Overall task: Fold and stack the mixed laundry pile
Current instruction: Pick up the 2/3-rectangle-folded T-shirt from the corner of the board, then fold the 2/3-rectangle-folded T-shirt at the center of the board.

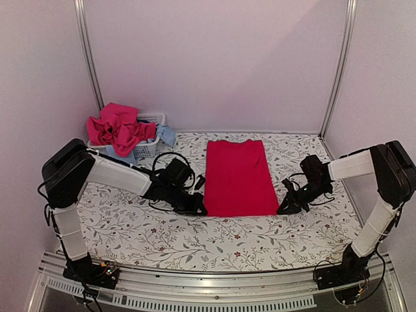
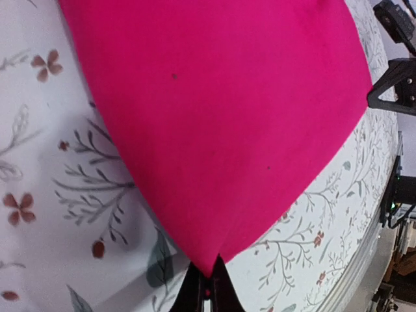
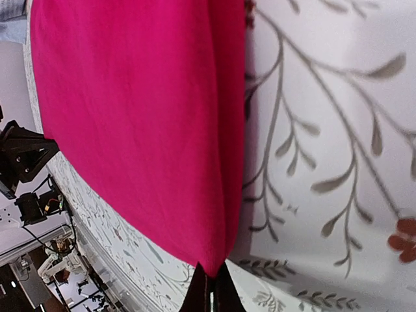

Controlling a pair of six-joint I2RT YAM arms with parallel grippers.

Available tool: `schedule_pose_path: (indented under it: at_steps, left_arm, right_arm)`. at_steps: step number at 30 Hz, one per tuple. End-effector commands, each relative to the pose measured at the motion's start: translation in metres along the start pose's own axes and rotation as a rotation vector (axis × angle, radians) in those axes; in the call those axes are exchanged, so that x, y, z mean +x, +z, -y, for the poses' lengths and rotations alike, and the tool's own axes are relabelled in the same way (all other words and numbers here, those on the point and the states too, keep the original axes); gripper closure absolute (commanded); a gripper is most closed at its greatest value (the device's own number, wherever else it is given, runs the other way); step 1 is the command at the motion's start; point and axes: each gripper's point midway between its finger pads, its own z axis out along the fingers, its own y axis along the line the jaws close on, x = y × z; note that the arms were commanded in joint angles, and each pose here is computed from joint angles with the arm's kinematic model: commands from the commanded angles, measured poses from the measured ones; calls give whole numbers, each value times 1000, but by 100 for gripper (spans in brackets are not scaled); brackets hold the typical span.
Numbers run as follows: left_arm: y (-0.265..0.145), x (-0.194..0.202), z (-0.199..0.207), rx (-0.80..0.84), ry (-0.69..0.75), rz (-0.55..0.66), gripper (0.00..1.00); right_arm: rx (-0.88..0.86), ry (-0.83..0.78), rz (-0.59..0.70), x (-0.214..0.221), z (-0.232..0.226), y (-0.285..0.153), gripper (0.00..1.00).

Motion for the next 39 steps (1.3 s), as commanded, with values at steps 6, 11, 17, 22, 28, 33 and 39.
schedule_pose_path:
  at_steps: [6,11,17,22,28,33,39]
  left_arm:
    - [-49,95,69,124,69,-146,100]
    - [-84,64,83,112,31,-22,100]
    - [-105,-6,60,73,-39,119,100]
    - [-105,-55,28,-4,-73,192,100]
    - [-93,-107,-4,-60,-115,267,100]
    - [-76,-141,-24,-86,-126,285,100]
    - [-65,-174,-42,-86,-132,322,100]
  right_arm:
    - [-95,14,-162,109,-49,-22,100]
    - [-148,6,-68,105,-84,-58,100]
    - [-103,-40,53,38,-95,-78,100]
    - [-59,-58,143,-31,-91,-88,100]
    - [-43,-100,197,-99,-93,-77,100]
    - [-20,-108,226,-143,-89,-63,100]
    - [0,-103,245,-186,-78,-49,100]
